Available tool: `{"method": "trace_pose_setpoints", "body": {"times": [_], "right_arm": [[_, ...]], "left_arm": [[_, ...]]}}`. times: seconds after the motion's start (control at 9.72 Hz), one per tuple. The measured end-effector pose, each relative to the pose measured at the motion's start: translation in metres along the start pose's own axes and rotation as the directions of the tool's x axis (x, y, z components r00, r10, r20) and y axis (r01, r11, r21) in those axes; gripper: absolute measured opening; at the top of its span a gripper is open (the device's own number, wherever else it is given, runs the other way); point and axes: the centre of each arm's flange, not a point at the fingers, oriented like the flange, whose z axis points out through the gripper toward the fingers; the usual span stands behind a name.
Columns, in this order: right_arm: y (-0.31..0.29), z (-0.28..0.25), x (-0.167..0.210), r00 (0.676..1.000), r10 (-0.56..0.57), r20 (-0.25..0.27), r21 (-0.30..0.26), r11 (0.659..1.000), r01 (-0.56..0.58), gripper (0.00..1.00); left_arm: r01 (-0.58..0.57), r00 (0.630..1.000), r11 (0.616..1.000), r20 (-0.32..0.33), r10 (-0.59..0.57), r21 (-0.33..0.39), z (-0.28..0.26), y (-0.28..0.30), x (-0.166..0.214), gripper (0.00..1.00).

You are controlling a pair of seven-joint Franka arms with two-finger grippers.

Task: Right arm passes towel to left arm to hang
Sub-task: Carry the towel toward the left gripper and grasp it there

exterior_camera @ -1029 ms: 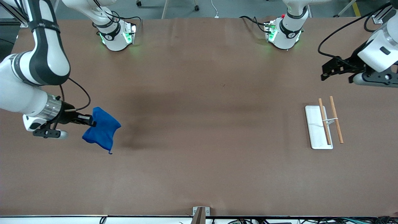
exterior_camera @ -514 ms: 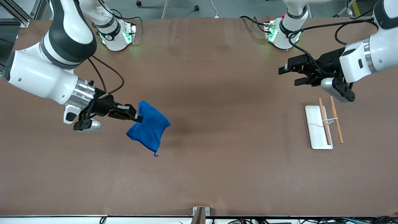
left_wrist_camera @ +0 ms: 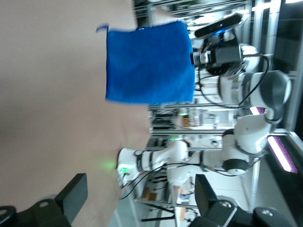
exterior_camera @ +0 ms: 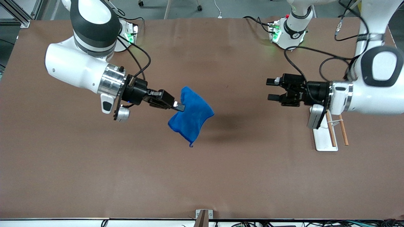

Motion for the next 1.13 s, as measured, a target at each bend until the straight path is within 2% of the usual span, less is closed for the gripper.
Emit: {"method": "trace_pose_setpoints", "body": {"times": [0.31,0.51,0.72,0.93,1.13], "right_arm": [[-0.020,0.032,-0.037,0.997,0.017,0.074,0.066,0.998,-0.022,0.05],[-0.045,0.048,-0.065,0.996,0.028,0.088,0.141,0.989,-0.040,0.05],[-0.075,0.060,-0.095,0.995,0.024,0.098,0.212,0.976,-0.045,0.05],[-0.086,0.065,-0.109,0.995,0.016,0.102,0.232,0.972,-0.039,0.05],[-0.086,0.074,-0.120,0.995,0.017,0.099,0.230,0.972,-0.039,0.05]], "left_arm": [[-0.103,0.994,0.969,-0.058,0.092,-0.223,0.043,-0.032,0.013,0.88],[-0.098,0.995,0.949,-0.052,0.086,-0.299,0.072,-0.049,0.014,0.81],[-0.062,0.998,0.914,-0.030,0.054,-0.401,0.086,-0.074,0.011,0.81],[-0.031,0.999,0.892,0.001,0.035,-0.450,0.089,-0.085,0.007,0.78],[0.032,0.998,0.876,0.059,-0.004,-0.482,0.083,-0.075,0.004,0.77]]}}
